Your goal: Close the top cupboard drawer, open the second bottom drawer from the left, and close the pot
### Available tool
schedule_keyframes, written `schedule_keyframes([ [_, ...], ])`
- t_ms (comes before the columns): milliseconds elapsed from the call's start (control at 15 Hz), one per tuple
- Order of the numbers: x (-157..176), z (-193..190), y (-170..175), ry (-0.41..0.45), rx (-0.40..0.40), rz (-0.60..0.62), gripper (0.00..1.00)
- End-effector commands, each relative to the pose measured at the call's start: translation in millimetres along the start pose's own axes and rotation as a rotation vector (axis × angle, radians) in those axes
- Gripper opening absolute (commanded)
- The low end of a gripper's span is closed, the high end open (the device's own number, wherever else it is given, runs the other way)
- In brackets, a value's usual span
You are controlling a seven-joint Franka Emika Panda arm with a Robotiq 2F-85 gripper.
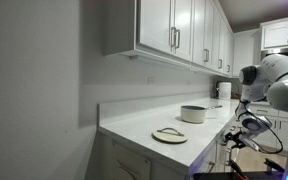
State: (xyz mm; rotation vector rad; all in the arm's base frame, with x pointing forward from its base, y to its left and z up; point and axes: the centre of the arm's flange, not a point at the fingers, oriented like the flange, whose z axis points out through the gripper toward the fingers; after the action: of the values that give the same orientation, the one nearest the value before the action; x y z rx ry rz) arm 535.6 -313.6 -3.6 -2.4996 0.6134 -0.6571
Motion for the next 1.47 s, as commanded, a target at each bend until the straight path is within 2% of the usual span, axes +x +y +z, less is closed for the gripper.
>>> schedule_keyframes([
  [0, 5, 8, -4, 0.023, -0.028, -0.012, 0.42],
  [333, 7, 3, -11, 0.034, -0.025, -0.019, 0.08],
  [467, 6, 1, -13, 0.039, -0.030, -0.011, 0.01],
  [533, 6, 0, -11, 0.044, -0.035, -0.003, 0.05],
  [1000, 12, -15, 11, 0.106, -0.060, 0.069, 0.05],
  [1400, 4, -27, 25, 0.140, -0.070, 0.123, 0.04],
])
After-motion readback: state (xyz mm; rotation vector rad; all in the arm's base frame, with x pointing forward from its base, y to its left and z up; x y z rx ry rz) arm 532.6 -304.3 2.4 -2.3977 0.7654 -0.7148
